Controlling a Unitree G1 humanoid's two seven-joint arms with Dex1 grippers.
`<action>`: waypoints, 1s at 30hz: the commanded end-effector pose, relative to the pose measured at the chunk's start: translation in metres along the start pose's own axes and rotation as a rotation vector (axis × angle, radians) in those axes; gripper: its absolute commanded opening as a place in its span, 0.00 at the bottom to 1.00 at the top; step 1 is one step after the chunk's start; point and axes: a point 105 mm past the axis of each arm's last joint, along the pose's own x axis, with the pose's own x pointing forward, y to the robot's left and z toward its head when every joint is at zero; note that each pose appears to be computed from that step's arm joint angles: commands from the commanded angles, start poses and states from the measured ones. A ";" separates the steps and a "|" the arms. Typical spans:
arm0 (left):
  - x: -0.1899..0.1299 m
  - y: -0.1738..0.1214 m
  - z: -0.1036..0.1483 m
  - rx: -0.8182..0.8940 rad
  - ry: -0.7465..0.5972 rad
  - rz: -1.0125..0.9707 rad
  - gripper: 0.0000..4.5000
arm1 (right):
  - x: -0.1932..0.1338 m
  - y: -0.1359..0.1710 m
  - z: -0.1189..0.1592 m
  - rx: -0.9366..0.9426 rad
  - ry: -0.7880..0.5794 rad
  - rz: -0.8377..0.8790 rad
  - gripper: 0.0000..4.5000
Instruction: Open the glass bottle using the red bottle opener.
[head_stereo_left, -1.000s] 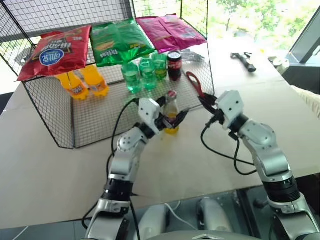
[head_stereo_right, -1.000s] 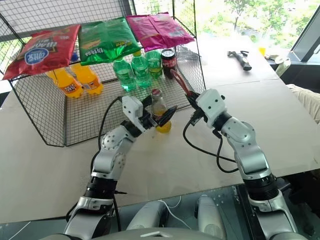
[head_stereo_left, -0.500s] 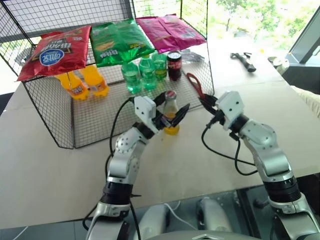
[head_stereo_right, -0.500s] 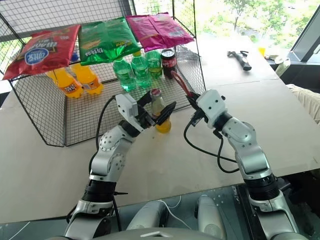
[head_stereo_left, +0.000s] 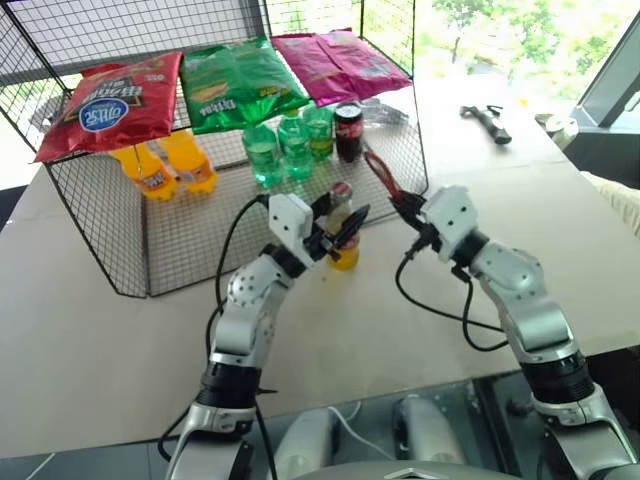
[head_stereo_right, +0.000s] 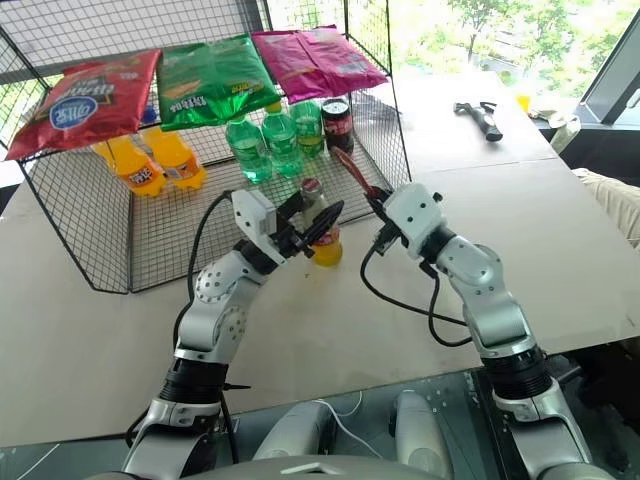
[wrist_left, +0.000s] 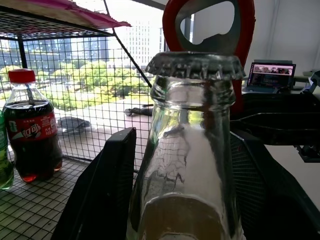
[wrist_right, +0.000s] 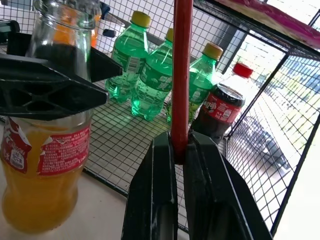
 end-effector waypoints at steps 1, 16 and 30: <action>-0.001 -0.004 -0.010 0.011 0.040 -0.018 0.46 | 0.005 0.000 0.017 -0.108 -0.074 0.002 0.00; 0.003 -0.003 -0.007 0.012 0.025 -0.015 0.46 | 0.015 0.023 0.004 -0.368 -0.132 0.045 0.00; 0.005 -0.004 -0.007 0.007 0.025 -0.021 0.46 | 0.020 0.015 -0.012 -0.647 -0.180 0.025 0.00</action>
